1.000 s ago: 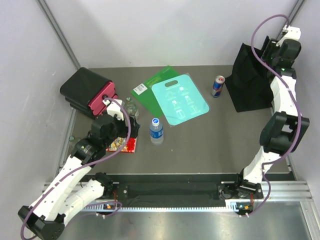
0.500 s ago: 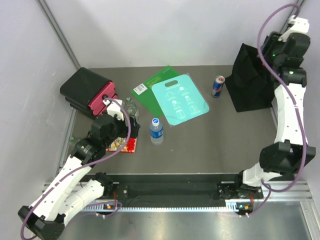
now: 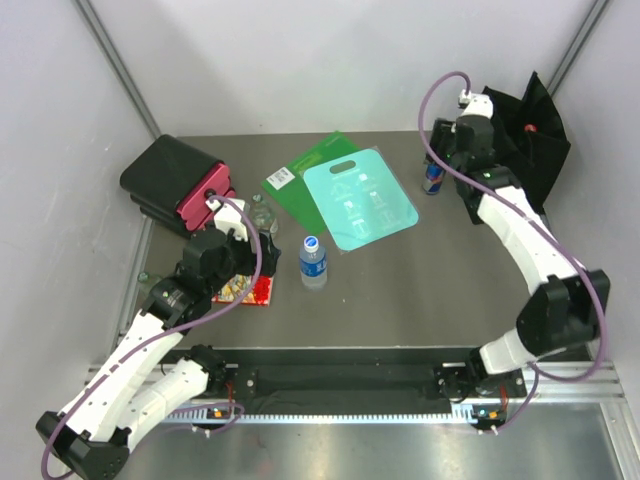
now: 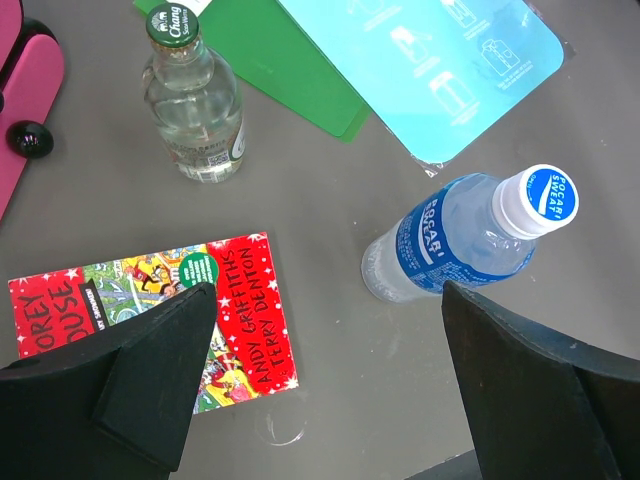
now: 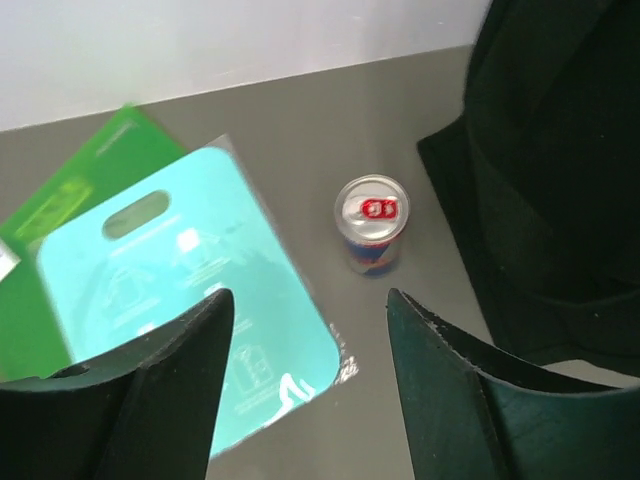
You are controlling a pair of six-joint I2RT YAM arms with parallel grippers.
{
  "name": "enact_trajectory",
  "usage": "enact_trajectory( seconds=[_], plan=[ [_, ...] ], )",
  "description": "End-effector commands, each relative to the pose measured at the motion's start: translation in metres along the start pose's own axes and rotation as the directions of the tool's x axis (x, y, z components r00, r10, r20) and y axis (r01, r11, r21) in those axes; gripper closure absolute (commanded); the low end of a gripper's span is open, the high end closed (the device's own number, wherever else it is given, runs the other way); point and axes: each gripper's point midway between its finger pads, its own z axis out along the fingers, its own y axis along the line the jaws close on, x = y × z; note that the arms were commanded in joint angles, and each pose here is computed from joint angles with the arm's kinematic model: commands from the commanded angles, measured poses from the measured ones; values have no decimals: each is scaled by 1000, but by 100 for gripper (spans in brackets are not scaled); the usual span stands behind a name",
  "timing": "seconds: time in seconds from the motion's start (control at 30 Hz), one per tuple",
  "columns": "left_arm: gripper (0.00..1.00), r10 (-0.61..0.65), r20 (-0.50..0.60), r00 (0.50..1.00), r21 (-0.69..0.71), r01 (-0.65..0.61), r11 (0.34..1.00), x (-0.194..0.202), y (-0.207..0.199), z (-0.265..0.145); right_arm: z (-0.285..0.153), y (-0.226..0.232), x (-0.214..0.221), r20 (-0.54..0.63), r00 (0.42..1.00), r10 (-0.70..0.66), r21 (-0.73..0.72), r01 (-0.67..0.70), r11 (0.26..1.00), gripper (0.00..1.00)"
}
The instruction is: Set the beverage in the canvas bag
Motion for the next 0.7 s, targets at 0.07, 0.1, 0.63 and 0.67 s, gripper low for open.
enact_trajectory(
  seconds=[0.07, 0.1, 0.63, 0.67],
  plan=[
    [2, 7, 43, 999, 18, -8, 1000, -11, -4, 2, 38, -18, -21, 69, 994, 83, 199, -96, 975, 26],
    [2, 7, 42, 999, 19, -8, 1000, -10, -4, 2, 40, -19, -22, 65, 994, 92, 216, -104, 971, 24],
    [2, 8, 51, 999, 28, -9, 1000, -12, -6, -1, 121, -26, 48, -78, 990, 121, 343, -88, 935, 24],
    [2, 6, 51, 999, 31, -8, 999, -12, -7, -1, 126, -29, 56, -88, 989, 119, 360, -80, 930, 24]
  ],
)
